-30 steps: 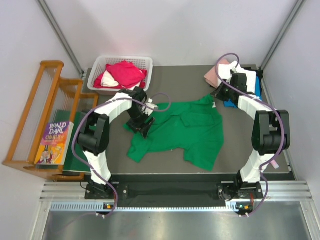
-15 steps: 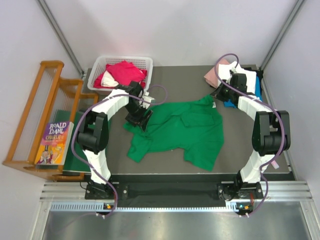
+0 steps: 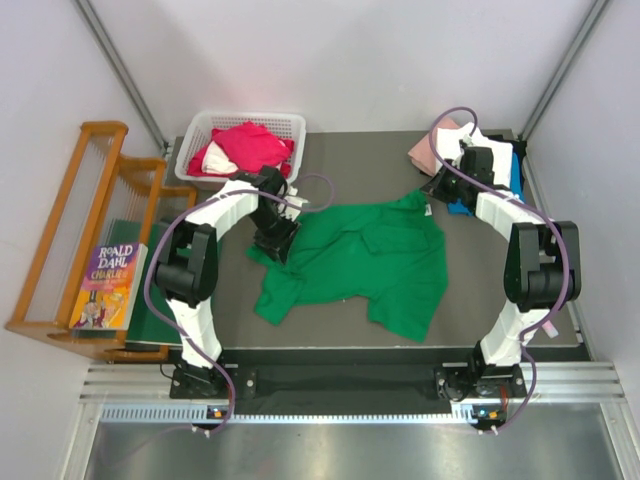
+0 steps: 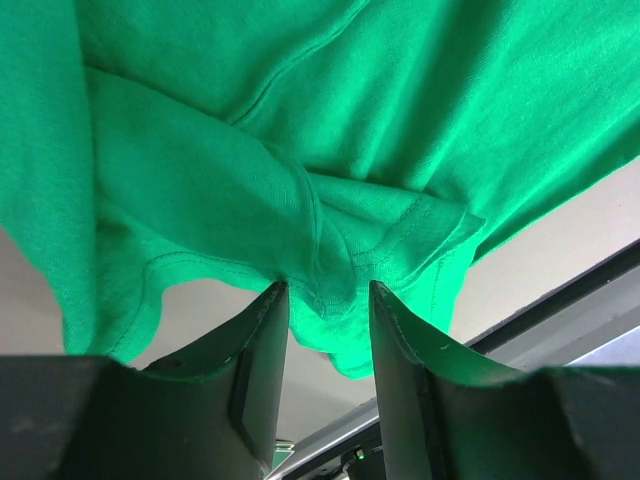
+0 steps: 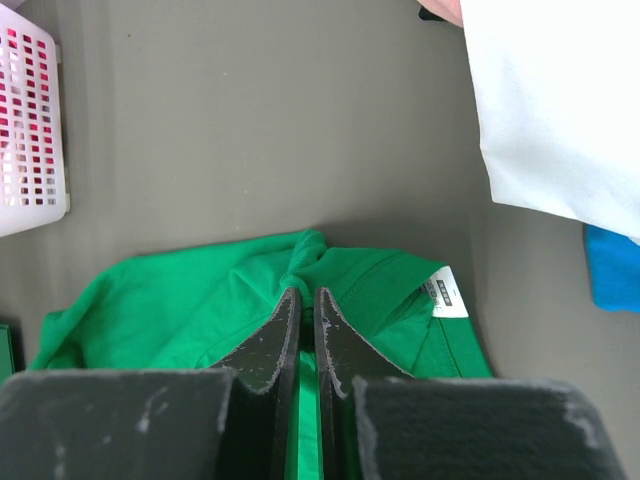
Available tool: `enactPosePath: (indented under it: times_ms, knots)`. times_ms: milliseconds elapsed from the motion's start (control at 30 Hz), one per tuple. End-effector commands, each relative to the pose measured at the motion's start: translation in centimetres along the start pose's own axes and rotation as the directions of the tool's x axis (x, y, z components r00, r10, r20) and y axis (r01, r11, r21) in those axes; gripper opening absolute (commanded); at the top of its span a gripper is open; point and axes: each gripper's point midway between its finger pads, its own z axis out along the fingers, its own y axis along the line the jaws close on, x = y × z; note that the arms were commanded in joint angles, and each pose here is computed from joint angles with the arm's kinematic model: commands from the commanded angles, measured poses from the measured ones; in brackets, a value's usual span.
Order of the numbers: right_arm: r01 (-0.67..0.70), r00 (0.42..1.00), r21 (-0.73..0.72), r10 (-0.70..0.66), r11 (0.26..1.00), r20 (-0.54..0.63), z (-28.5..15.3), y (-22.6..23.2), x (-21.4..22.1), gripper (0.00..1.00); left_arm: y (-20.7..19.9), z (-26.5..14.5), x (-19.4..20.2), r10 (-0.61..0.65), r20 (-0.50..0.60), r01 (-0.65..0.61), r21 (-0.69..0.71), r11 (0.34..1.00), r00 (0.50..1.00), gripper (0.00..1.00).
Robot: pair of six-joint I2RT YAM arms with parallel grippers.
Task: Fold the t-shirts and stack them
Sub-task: Flatten the tshirt out
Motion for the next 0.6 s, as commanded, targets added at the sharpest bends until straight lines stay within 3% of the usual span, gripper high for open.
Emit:
enactPosePath:
  times_ms: [0, 167, 267, 300, 400, 567]
  knots:
    - [0.044, 0.997, -0.045, -0.041, 0.998, 0.062, -0.7, 1.9, -2.0, 0.0, -0.8, -0.3, 0.4, 0.007, 0.001, -0.007, 0.032, 0.999, 1.0, 0.43]
    - [0.041, 0.997, -0.046, -0.038, 0.998, 0.066, -0.7, 2.0, -2.1, 0.0, -0.5, -0.4, 0.6, 0.014, 0.007, -0.014, 0.01, 1.0, 1.0, 0.4]
    - [0.039, 0.997, -0.048, -0.035, 0.998, 0.067, -0.7, 2.1, -2.1, 0.0, -0.3, -0.1, 0.6, 0.016, 0.005, -0.016, 0.002, 1.0, 1.0, 0.27]
    - [0.041, 0.997, -0.047, -0.038, 0.998, 0.068, -0.8, 2.0, -2.2, 0.0, -0.2, 0.0, 0.6, 0.014, 0.003, -0.014, 0.0, 1.0, 1.0, 0.17]
    - [0.044, 0.997, -0.045, -0.041, 0.998, 0.065, -0.8, 2.0, -2.1, 0.0, 0.0, 0.1, 0.6, 0.015, 0.003, -0.015, -0.01, 1.0, 1.0, 0.01]
    - [0.05, 0.997, -0.042, -0.047, 0.998, 0.064, -0.6, 2.0, -2.2, 0.0, 0.7, -0.3, 0.6, 0.019, 0.007, -0.019, -0.039, 0.999, 1.0, 0.0]
